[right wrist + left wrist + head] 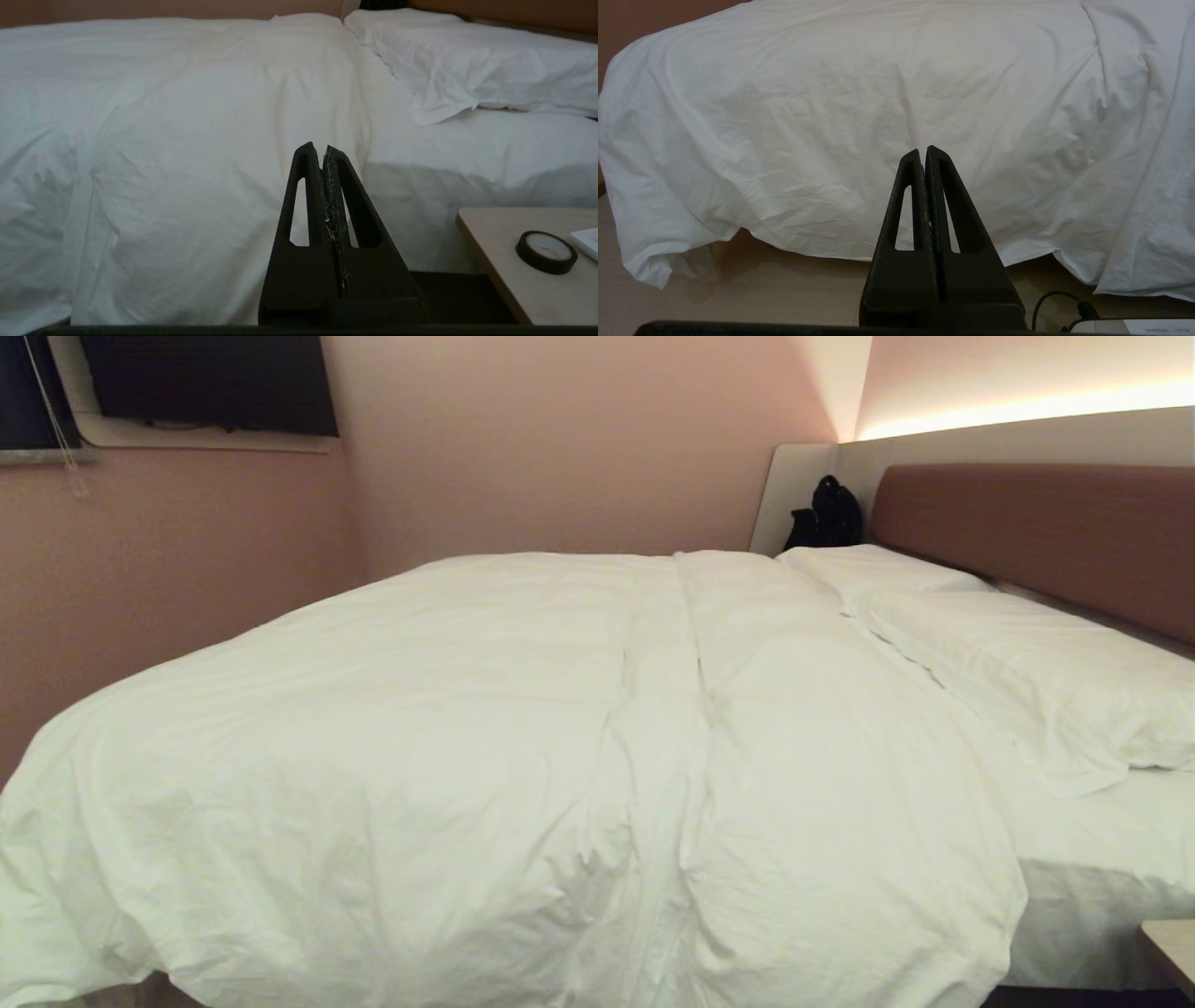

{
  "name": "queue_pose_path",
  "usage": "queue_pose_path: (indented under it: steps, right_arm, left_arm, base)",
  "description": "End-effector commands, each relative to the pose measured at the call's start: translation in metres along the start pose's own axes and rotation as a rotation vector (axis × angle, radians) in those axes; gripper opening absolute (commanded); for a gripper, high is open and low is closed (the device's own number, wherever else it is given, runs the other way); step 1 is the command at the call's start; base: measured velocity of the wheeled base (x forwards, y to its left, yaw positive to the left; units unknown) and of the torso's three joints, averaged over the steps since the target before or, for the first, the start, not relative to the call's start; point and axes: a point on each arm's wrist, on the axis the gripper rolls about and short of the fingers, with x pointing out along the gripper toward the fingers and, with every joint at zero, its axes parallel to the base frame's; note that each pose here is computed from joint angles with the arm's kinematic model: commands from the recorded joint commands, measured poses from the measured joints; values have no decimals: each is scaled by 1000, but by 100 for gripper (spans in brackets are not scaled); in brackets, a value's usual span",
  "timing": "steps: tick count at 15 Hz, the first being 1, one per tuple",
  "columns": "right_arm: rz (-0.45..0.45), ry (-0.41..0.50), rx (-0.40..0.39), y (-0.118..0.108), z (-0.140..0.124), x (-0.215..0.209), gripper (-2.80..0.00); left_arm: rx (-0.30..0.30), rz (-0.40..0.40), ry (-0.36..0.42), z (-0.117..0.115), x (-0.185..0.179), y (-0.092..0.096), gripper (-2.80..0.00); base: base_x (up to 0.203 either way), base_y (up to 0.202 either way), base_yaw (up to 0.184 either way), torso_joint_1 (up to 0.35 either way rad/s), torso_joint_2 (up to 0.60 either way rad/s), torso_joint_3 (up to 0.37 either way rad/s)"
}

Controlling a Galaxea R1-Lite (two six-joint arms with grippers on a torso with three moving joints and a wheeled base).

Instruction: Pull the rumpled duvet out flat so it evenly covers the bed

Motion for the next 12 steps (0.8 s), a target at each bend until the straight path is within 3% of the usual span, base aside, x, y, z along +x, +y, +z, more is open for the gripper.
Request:
queue_pose_path:
  steps: [1,7,12]
  right_arm:
    - [6,41,-15,1,-12,3,-280]
    - [51,81,-12,2,-23,5,-280]
    - [43,95,51,2,-26,5,-280]
  left_arm:
    - [0,1,1,0,0,0,-280]
    - [0,1,1,0,0,0,-280]
    - [0,1,1,0,0,0,-280]
  base:
    - [0,0,0,0,0,0]
    - [0,0,0,0,0,0]
    - [0,0,0,0,0,0]
